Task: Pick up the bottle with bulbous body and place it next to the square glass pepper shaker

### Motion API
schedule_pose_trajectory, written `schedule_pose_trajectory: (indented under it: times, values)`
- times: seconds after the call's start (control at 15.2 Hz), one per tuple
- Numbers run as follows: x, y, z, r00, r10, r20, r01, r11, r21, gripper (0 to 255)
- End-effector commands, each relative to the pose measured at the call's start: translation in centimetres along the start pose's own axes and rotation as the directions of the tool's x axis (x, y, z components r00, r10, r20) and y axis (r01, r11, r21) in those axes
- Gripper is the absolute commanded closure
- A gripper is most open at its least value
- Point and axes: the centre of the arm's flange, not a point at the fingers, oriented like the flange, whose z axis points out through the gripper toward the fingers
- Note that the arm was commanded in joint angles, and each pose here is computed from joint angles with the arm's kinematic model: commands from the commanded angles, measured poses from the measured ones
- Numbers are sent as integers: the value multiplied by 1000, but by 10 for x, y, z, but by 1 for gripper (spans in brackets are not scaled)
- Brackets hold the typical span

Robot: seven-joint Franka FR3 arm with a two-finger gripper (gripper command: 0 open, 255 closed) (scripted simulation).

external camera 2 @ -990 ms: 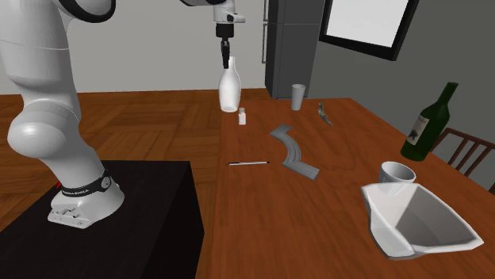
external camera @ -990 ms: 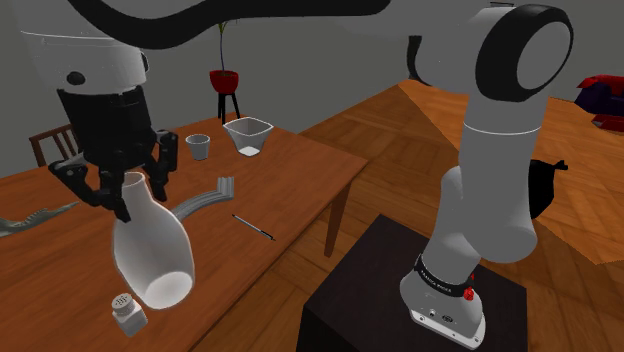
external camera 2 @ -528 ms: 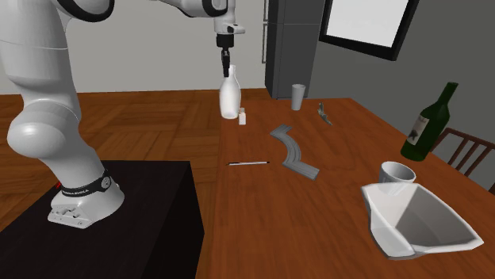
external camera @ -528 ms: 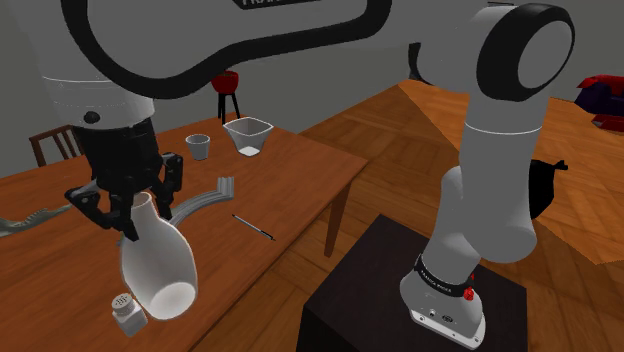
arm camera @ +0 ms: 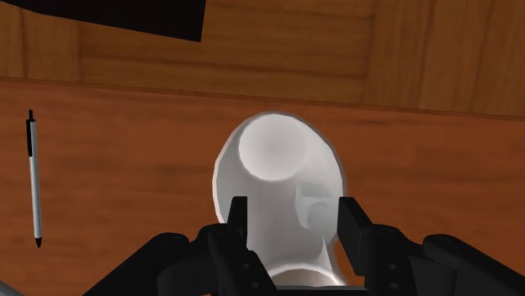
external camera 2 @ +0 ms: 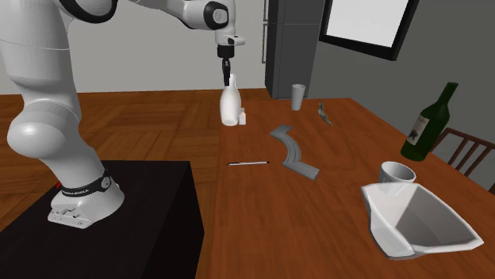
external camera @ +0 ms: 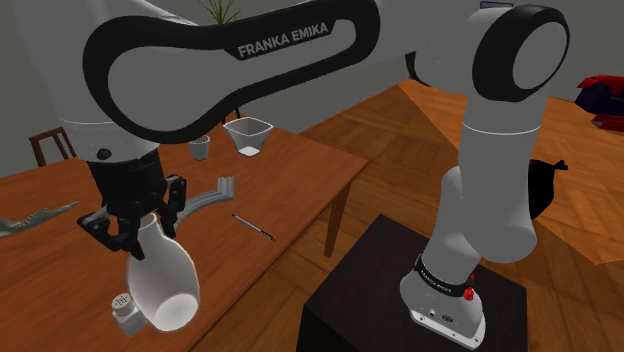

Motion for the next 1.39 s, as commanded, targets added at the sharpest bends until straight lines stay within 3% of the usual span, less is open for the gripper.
schedule_pose_trajectory:
  times: [0.0,0.2,0.73,0.79,1.12,1.32]
  values:
    - [1,1,11,1000,0,-1,0,1000,1,255]
    - [1,1,27,1000,0,-1,0,1000,1,255]
    - [1,1,27,1000,0,-1,0,1000,1,255]
    - [1,1,27,1000,0,-1,0,1000,1,0]
    - [1,1,27,1000,0,-1,0,1000,1,0]
    - [1,1,-13,1000,0,-1,0,1000,1,0]
